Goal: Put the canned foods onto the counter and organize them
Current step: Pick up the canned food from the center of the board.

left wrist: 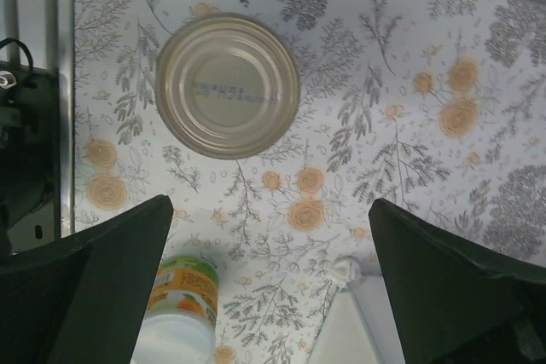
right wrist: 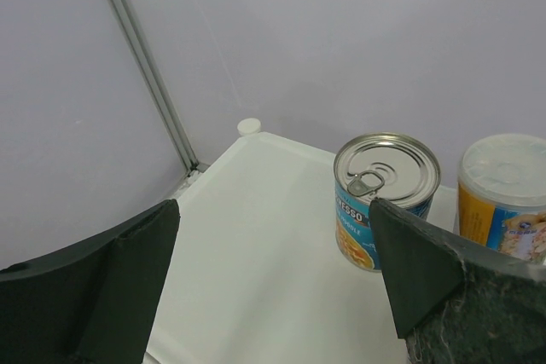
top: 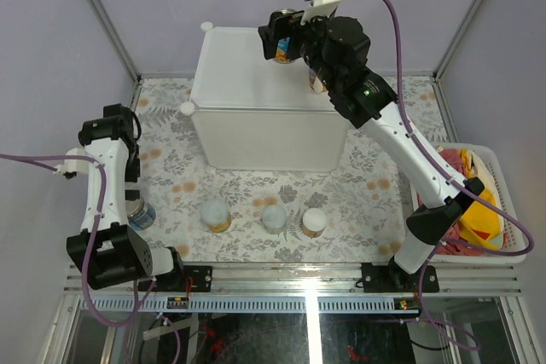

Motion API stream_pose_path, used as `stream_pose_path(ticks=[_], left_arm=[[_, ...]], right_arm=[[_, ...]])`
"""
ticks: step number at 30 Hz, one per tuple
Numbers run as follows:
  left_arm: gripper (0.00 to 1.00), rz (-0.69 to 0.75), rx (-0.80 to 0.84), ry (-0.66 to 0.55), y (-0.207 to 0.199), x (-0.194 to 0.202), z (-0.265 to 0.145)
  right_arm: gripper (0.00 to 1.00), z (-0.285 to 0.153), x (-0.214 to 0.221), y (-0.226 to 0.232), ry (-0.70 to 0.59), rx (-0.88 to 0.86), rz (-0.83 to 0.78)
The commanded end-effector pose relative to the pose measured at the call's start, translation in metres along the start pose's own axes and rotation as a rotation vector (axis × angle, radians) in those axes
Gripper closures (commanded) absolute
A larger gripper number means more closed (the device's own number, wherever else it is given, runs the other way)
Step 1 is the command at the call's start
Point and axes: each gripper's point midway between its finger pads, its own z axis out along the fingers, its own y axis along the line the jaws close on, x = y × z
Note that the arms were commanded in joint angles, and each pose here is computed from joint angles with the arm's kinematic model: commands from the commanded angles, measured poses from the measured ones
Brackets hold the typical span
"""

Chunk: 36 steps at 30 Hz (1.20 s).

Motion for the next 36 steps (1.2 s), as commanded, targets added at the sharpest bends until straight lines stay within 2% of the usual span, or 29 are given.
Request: stream_pose_path(ticks=[1, 8, 13, 17, 27, 36], left_arm=[[0.00, -0.036, -0.053, -0.011, 0.022, -0.008, 0.007], [0.00, -0.054, -0.041, -0.107, 0.018, -0.039, 0.003], [0.00, -0.058, -0.095, -0.094, 0.025, -0.040, 0.014], [0.00, -0.069, -0.127, -0.139, 0.027, -0.053, 0.020], [0.00, -0.092, -0.207, -0.157, 0.037, -0.060, 0.036], [0.00, -0.040, -0.185, -0.125, 0.027, -0.050, 0.054]], right_arm=[[0.01, 0.001, -0.011, 0.014, -0.051, -0.055, 0.028], [0.01, 0.000, -0.006, 0.017, -0.045, -0.074, 0.046], [0.00, -0.002, -0.006, 0.018, -0.051, -0.078, 0.051], [0.01, -0.002, -0.003, 0.018, -0.048, -0.084, 0.054], [0.00, 0.001, 0.008, 0.021, -0.035, -0.099, 0.081], [0.00, -0.002, 0.000, 0.026, -0.050, -0.122, 0.097]])
